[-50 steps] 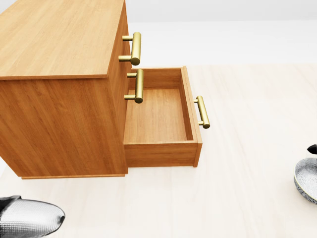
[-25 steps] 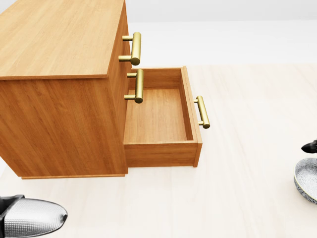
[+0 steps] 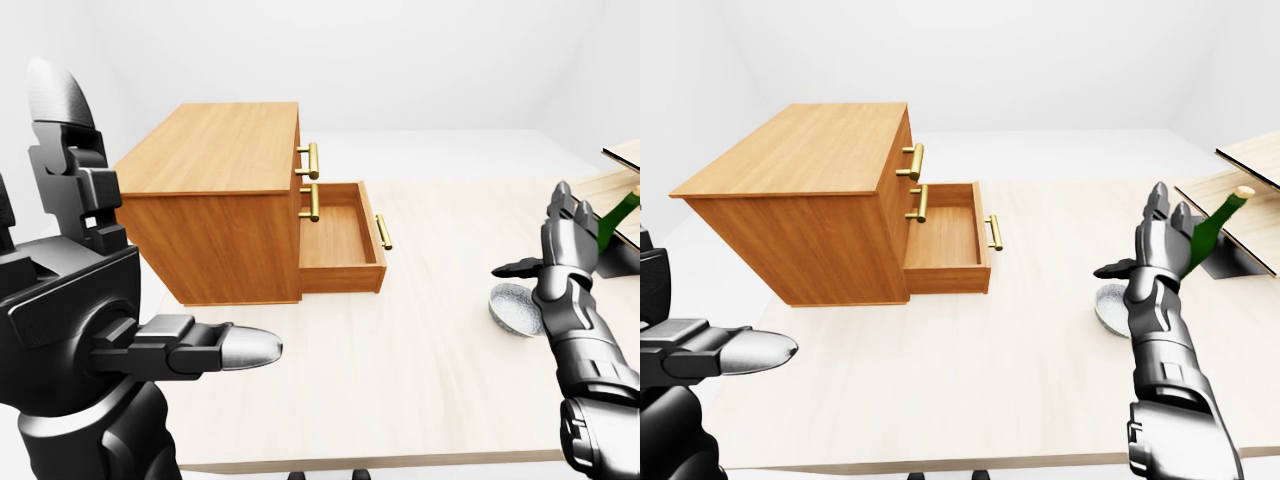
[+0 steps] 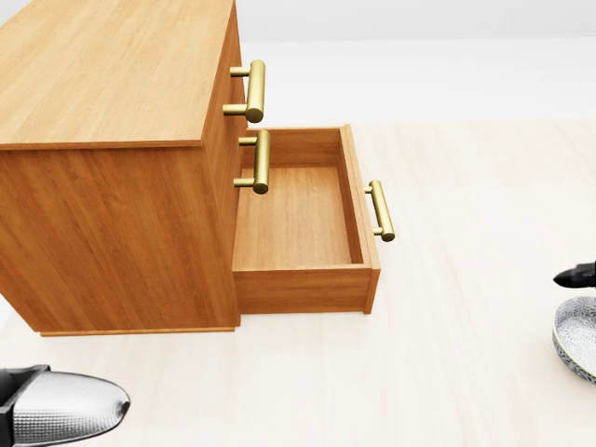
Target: Put the bowl on top of the cabinet.
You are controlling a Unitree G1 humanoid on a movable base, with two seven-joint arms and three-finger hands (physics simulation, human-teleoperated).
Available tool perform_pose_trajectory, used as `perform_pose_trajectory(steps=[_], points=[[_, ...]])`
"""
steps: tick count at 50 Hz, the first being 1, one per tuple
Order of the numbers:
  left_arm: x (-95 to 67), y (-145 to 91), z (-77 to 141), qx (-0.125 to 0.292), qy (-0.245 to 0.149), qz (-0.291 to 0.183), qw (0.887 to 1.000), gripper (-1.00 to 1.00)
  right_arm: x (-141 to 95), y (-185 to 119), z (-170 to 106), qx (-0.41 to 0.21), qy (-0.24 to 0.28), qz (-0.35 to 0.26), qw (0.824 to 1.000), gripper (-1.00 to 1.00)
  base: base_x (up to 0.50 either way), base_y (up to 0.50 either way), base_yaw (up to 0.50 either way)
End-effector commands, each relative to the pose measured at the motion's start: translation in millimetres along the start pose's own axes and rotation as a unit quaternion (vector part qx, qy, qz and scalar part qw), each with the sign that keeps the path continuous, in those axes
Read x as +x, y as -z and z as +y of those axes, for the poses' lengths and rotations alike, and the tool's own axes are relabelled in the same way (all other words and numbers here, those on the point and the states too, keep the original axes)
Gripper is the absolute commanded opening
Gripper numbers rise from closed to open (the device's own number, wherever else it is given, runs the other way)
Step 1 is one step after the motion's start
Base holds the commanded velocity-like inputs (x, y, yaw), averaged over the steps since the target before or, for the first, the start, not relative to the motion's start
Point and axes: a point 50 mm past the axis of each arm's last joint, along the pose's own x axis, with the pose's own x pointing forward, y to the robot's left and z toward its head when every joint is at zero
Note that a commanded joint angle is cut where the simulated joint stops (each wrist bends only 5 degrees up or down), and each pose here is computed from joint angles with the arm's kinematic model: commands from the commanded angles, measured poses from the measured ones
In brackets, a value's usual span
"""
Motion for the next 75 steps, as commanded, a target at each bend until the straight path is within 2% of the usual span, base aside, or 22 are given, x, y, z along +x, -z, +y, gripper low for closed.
perform_pose_trajectory(steps=[1,7,28,75], points=[[-0.2,0,0,0.0,0.0,0.001,1.0,1.0,-5,-5,-3,0.006,-0.003,-0.023,1.0,1.0,0.0,0.0,0.0],[-0.3,2,0,0.0,0.001,0.005,1.0,1.0,-19,-8,-7,0.006,-0.013,-0.054,0.998,1.0,0.0,0.0,0.0],[-1.1,3,-1,0.001,0.002,0.008,1.0,1.0,-46,-6,-3,0.004,-0.042,-0.075,0.996,1.0,0.0,0.0,0.0],[-0.5,4,0,0.002,0.001,0.009,1.0,1.0,-63,8,5,-0.031,-0.063,-0.065,0.995,1.0,0.0,0.0,0.0]])
